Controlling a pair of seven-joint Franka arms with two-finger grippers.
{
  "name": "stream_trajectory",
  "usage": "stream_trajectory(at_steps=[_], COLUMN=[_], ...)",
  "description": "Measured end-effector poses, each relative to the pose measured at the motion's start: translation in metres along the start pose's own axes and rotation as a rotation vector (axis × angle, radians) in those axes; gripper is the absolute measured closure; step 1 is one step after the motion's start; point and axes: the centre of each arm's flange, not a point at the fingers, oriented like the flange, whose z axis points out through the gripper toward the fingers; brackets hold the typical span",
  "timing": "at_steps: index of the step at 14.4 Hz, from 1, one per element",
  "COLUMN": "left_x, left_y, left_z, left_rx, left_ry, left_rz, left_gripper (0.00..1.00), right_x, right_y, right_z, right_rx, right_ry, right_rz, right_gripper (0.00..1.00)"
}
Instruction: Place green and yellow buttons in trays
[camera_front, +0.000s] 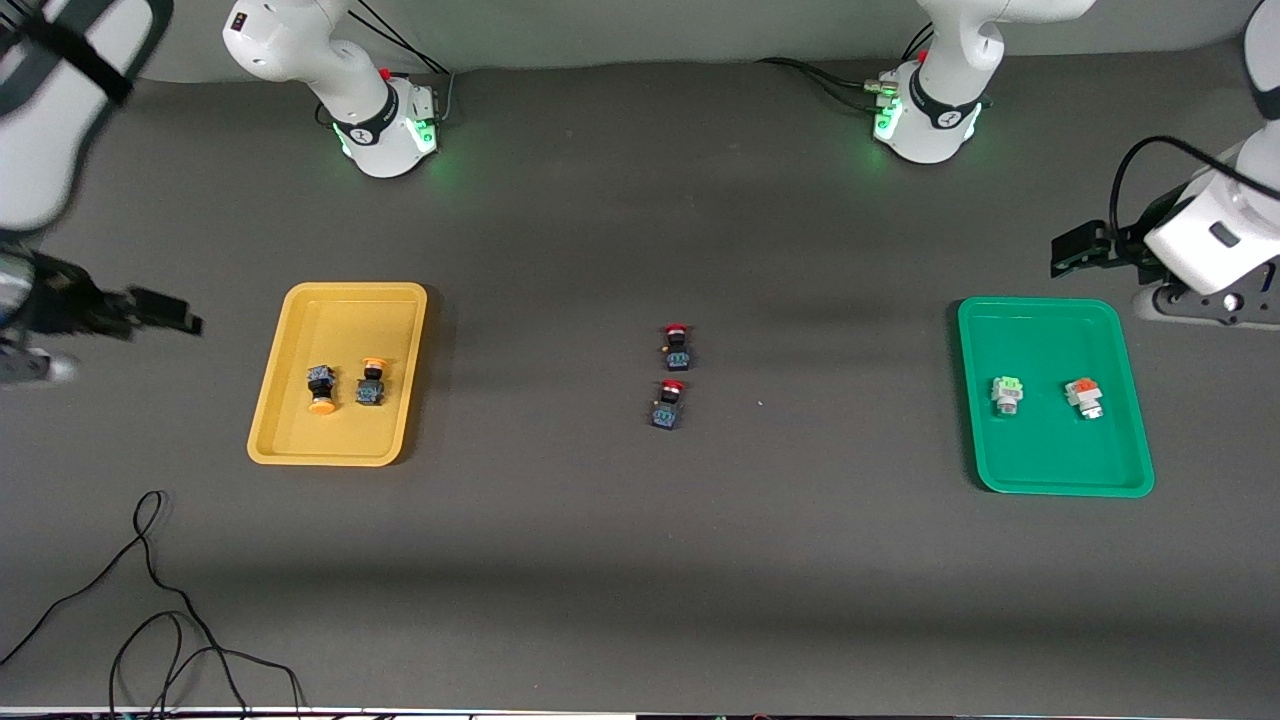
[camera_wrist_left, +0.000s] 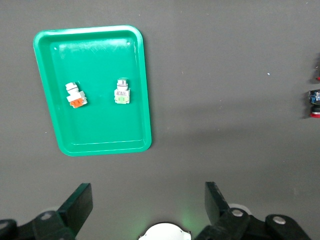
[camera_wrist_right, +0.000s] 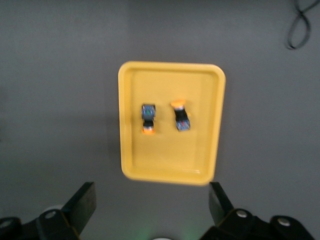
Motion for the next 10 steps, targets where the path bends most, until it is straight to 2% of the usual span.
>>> stream_trajectory(at_steps=[4, 10], left_x=[-0.002, -0.002], left_y=[0.003, 0.02], left_z=[-0.007, -0.006], left_rx=[0.0, 0.006], left_ry=[0.0, -0.001], left_rz=[0.005, 0.035], left_gripper=[0.0, 0.0], right_x=[-0.02, -0.019], right_y=[0.001, -0.003], right_z=[-0.037, -0.037], right_rx=[-0.033, -0.041], right_ry=[-0.017, -0.022], right_rz=[0.02, 0.017], right_gripper=[0.0, 0.0])
